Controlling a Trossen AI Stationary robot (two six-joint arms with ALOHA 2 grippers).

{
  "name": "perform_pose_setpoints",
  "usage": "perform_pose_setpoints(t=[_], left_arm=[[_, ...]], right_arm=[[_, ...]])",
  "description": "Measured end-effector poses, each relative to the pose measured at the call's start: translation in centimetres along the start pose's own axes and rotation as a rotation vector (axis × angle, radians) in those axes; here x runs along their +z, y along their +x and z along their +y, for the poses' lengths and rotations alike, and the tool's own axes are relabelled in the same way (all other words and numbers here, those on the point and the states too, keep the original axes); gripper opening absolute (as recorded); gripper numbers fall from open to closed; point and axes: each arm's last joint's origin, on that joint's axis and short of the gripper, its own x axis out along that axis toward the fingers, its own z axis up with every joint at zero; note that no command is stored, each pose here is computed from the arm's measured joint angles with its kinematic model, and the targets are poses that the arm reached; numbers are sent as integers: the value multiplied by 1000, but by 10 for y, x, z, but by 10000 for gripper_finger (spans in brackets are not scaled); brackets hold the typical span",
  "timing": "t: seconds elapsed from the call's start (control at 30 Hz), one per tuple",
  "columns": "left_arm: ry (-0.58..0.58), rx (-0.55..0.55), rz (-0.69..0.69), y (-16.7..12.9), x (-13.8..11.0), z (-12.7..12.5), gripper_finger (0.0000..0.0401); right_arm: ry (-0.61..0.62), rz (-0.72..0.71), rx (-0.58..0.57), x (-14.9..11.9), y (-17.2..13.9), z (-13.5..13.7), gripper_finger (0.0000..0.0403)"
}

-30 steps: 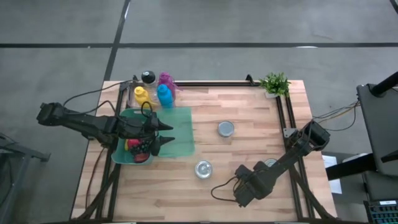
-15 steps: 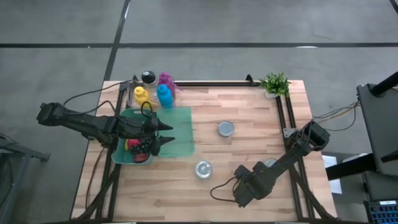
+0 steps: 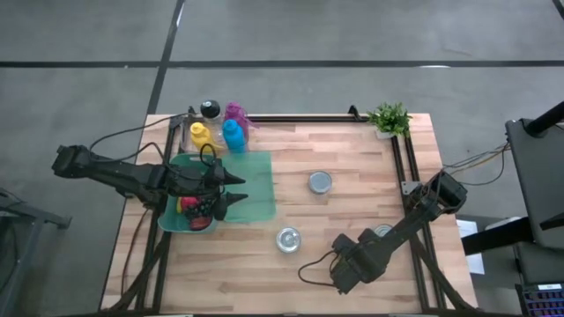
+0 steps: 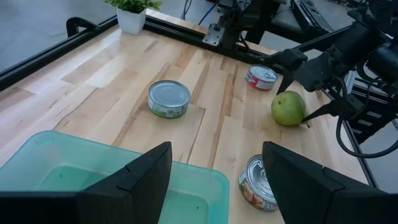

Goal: Pick & Place Food Item
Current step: Put the pear into the green bin

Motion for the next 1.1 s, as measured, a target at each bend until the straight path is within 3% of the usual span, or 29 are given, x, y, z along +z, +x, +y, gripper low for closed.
perform_pose_setpoints(t=[0.4,0.6,1.1], left_arm=[[0,0,1,0,0,0,254],[0,-1,1,0,0,0,254],[0,-2,1,0,0,0,255]], right_arm=[[-4,-8,1,2,-13,4,400],[-17,-83,-12,6,-21,5,400],[-86,-677,18,28,-70,19,400]])
